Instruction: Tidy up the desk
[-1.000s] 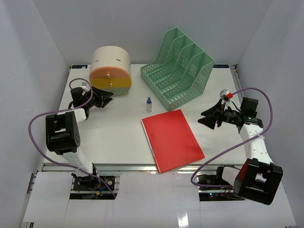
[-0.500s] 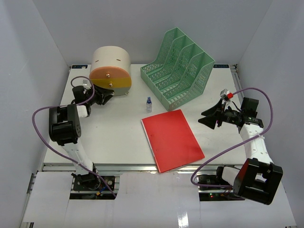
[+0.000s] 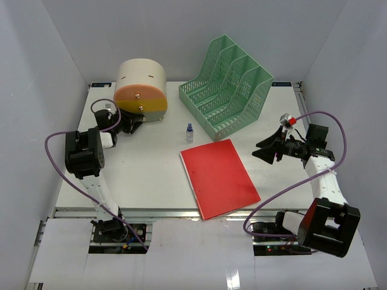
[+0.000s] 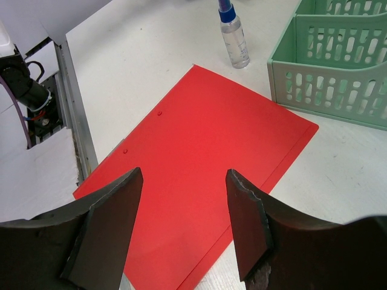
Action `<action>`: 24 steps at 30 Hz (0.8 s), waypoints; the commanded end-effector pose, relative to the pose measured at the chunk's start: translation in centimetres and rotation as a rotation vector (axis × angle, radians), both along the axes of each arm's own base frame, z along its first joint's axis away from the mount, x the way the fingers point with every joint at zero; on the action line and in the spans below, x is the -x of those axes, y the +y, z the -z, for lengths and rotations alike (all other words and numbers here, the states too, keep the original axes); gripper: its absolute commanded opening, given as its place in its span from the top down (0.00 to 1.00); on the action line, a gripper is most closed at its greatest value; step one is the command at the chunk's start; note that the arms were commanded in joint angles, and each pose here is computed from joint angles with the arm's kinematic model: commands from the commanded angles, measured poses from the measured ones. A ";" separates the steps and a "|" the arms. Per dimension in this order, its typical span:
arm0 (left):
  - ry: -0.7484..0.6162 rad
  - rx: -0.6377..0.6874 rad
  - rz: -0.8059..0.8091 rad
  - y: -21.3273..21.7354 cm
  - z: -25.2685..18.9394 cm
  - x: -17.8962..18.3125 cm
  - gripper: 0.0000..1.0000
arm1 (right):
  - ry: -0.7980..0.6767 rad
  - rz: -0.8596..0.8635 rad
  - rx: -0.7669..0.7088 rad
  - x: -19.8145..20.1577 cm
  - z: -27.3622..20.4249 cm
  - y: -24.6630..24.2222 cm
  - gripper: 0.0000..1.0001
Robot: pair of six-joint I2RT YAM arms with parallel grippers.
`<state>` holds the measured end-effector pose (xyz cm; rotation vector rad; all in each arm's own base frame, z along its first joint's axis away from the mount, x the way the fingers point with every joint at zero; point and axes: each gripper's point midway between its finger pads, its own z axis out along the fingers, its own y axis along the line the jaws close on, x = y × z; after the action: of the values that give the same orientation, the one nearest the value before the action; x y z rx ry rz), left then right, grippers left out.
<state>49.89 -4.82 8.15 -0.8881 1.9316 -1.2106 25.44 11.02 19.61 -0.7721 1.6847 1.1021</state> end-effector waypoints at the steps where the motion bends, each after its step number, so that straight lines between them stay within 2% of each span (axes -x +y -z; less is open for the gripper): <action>1: -0.041 0.013 -0.047 0.7 -1.1 -1.3 0.49 | -0.039 -0.002 0.005 -0.5 -1.0 -0.2 0.36; 9: -0.037 0.064 -0.065 0.6 -1.1 -1.6 0.58 | -0.037 0.001 0.006 -0.5 -0.9 -0.3 0.36; 14: -0.039 0.076 -0.059 0.4 -1.3 -1.4 0.67 | -0.039 0.003 0.006 -0.5 -1.0 -0.3 0.36; 21: -0.055 0.094 -0.044 -0.1 -2.0 0.2 0.79 | -0.044 0.007 0.008 -0.6 -1.1 -0.4 0.36; 24: -0.051 0.092 -0.035 -0.5 -1.8 1.9 0.80 | -0.044 0.009 0.005 -0.5 -1.1 -0.5 0.36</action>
<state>49.68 -4.92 8.04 -0.9807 1.8516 -1.2822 25.53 10.84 19.59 -0.7651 1.6869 1.0975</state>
